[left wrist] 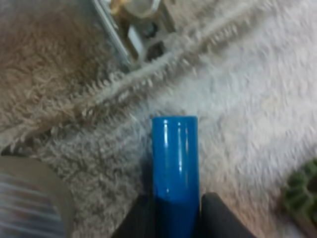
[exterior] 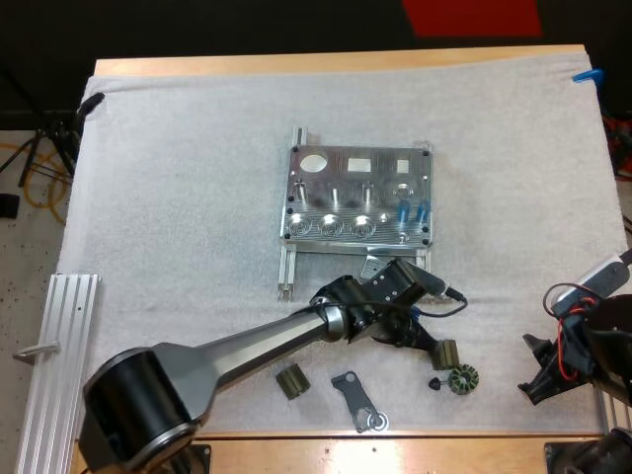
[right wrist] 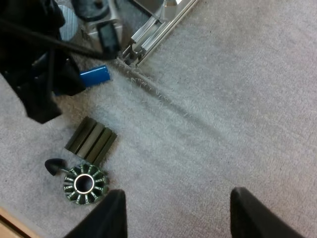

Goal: Load cells from right to left

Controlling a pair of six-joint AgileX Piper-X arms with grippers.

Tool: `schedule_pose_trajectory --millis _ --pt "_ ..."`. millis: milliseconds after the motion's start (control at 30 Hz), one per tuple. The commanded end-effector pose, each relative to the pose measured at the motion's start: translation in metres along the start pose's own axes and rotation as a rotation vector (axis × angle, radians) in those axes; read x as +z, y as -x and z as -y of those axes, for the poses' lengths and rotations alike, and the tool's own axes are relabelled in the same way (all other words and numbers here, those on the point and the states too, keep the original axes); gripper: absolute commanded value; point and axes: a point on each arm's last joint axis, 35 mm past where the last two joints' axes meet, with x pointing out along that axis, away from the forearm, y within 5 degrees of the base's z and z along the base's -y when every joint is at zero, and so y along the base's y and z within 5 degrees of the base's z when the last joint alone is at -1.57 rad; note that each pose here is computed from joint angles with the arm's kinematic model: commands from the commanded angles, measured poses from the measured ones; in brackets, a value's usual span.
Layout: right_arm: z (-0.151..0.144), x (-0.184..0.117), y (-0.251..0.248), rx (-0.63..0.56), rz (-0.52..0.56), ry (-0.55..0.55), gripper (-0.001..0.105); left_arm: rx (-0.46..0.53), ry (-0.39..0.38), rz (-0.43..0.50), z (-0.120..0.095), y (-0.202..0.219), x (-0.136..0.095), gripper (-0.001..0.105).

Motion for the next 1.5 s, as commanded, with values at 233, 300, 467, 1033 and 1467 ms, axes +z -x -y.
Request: schedule_pose_trajectory --millis 233,300,467,1033,1467 --pt "0.001 0.001 0.001 0.005 0.026 0.002 0.047 0.077 -0.306 0.108 0.005 0.064 -0.001 0.0" --pt "0.0 0.003 0.002 0.026 0.05 -0.011 0.047 0.078 -0.368 0.127 0.006 0.083 -0.004 0.0" --pt "-0.001 0.006 0.002 0.079 0.091 -0.037 0.047 0.064 -0.496 0.18 0.006 0.122 -0.011 0.0" --pt "-0.003 0.036 -0.002 0.42 0.329 -0.237 0.047 -0.023 -0.796 0.232 0.004 0.186 -0.037 0.0" --pt "-0.001 0.056 -0.031 0.532 0.253 -0.357 0.058 -0.059 -0.917 0.238 0.02 0.185 -0.047 0.0"
